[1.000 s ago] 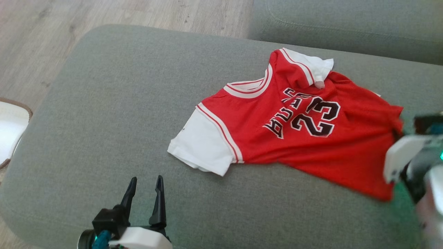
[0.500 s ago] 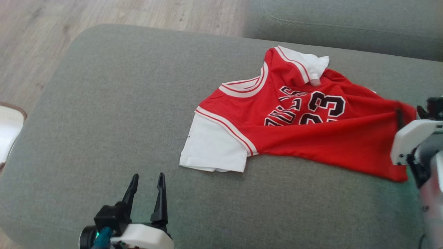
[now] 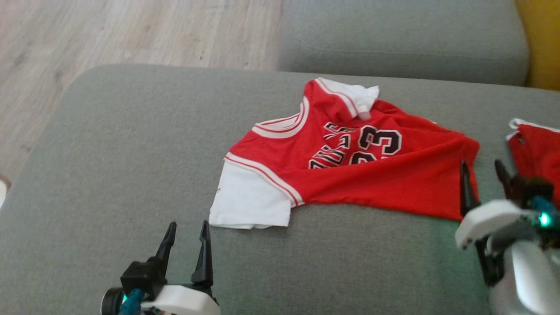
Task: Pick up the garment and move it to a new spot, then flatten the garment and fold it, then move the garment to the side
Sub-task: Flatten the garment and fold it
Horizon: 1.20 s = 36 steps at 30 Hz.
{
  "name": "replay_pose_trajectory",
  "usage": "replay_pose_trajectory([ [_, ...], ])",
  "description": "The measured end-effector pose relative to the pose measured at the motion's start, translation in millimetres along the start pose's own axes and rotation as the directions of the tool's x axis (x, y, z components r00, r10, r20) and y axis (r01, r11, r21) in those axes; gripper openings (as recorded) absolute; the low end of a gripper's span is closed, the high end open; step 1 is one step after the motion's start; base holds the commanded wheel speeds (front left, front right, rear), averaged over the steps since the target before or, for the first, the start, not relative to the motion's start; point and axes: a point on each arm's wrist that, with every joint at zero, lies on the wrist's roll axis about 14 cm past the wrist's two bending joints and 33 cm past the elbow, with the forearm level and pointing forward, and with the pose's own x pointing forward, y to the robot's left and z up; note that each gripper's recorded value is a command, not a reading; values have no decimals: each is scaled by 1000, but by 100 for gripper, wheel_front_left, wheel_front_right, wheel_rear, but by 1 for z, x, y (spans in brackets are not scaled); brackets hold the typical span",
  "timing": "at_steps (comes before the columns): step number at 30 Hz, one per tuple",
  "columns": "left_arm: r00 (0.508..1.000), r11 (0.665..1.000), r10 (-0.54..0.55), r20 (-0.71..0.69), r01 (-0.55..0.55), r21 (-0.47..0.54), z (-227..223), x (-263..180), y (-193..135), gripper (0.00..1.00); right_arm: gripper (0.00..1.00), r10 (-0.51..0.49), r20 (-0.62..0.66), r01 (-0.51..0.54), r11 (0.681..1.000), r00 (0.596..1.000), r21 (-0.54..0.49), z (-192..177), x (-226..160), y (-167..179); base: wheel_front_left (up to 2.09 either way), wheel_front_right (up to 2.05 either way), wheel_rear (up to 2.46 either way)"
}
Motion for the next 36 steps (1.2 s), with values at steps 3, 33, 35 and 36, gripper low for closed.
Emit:
replay_pose_trajectory([
  [3, 1000, 1000, -16, 10, 16, 0, 3, 1, -6, 100, 100, -3, 16, 3, 1000, 1000, -6, -4, -22, 0, 0, 0, 0],
  [33, 1000, 1000, 4, -25, -4, 7, -11, -13, 4, 100, 100, 84, 33, -88, 986, 996, 142, -17, -90, 36, 0, 0, 0],
  [35, 1000, 1000, 4, -27, -4, 7, -12, -13, 4, 100, 100, 85, 31, -88, 986, 996, 143, -18, -90, 36, 0, 0, 0],
  [36, 1000, 1000, 5, -28, -5, 7, -12, -13, 5, 100, 100, 85, 31, -88, 986, 996, 143, -18, -90, 36, 0, 0, 0],
])
